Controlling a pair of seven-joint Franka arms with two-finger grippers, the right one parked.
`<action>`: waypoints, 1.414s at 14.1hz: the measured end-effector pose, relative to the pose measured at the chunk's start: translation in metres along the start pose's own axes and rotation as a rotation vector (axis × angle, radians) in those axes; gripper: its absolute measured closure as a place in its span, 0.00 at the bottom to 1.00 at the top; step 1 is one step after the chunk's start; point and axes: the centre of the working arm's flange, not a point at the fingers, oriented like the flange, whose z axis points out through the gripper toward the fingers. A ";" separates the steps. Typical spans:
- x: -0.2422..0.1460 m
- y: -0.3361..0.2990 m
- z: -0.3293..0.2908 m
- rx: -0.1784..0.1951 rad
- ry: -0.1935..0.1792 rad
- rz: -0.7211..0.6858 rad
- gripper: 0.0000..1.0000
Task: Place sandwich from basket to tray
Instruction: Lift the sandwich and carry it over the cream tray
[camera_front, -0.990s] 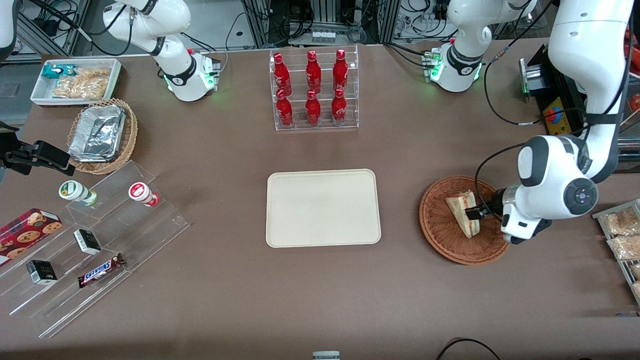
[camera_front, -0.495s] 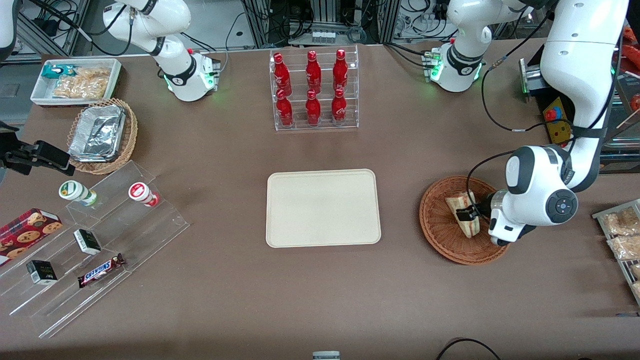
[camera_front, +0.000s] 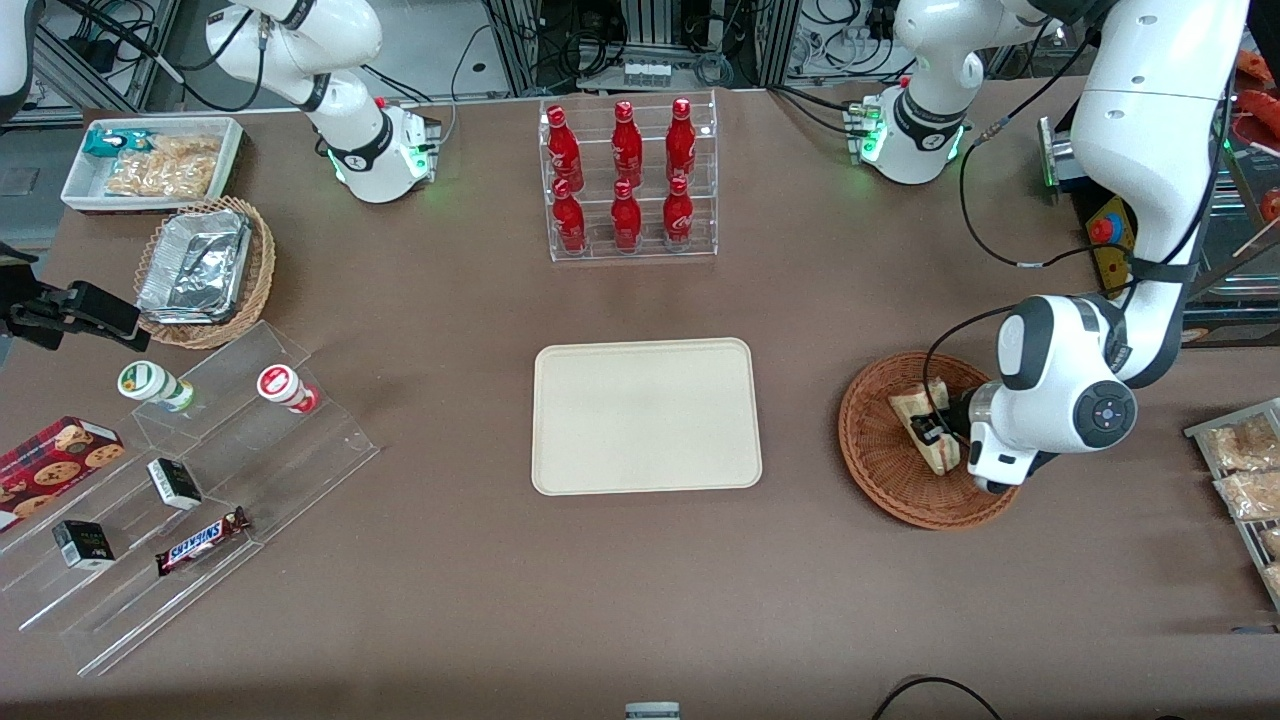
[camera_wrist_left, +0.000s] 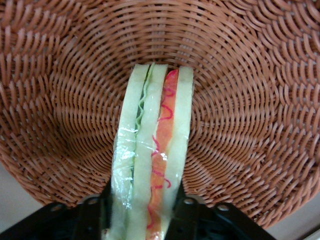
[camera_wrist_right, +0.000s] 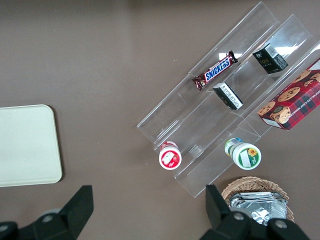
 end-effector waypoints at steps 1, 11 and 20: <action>-0.001 0.001 0.000 0.001 0.000 0.002 0.66; -0.075 0.116 -0.092 -0.012 0.092 0.213 0.86; -0.227 0.289 0.010 0.064 0.079 0.401 0.85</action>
